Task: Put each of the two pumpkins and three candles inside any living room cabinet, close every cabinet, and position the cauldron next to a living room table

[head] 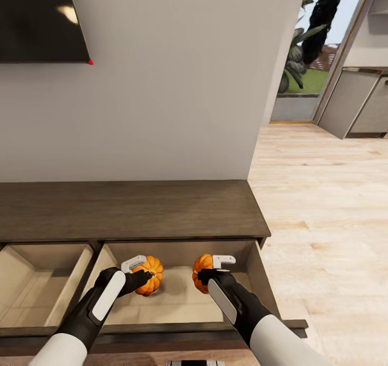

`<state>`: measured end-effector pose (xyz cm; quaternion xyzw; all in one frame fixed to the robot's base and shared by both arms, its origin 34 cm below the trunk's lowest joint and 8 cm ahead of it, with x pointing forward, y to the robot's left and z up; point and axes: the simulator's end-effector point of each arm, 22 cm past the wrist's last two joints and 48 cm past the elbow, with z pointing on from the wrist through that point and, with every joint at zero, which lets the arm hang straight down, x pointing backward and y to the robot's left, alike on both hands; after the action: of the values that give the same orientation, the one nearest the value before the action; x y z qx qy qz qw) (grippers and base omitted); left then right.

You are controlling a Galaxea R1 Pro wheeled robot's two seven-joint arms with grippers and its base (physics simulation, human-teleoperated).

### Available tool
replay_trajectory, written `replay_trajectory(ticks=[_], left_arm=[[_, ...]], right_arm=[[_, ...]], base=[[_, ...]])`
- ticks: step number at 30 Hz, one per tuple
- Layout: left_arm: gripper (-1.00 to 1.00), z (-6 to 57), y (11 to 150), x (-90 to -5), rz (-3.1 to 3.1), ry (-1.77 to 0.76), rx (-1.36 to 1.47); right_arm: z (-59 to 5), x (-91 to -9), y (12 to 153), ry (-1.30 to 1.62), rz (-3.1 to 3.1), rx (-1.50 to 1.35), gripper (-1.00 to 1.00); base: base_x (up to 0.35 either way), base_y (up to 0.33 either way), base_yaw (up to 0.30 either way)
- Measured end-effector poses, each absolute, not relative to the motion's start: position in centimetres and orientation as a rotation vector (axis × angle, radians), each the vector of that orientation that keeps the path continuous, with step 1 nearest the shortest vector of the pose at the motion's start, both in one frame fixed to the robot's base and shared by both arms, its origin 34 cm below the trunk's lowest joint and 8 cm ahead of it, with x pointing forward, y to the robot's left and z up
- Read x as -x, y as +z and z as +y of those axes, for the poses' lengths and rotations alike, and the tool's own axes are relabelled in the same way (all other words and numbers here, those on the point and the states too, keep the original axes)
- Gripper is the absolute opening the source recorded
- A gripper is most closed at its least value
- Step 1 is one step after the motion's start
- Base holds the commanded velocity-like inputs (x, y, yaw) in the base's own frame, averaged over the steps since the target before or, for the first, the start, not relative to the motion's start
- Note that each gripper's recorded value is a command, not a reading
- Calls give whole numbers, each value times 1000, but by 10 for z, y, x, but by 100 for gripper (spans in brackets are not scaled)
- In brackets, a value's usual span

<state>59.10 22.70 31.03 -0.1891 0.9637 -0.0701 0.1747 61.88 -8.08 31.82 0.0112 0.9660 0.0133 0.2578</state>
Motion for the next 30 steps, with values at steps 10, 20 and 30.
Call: replay_trajectory(ticks=[10,20,30], left_arm=[[-100,227,291,-585,2749,-196,543],[-100,225,282,-582,2762,-204,547],[100,226,282,-582,2762,-197,547]], right_arm=[[-81,-612,298,36,2640,-31,-100],[-81,-609,289,36,2656,-31,100],[-81,-609,289,37,2655,-31,100]], base=[[0,0,0],[0,0,0],[0,0,0]])
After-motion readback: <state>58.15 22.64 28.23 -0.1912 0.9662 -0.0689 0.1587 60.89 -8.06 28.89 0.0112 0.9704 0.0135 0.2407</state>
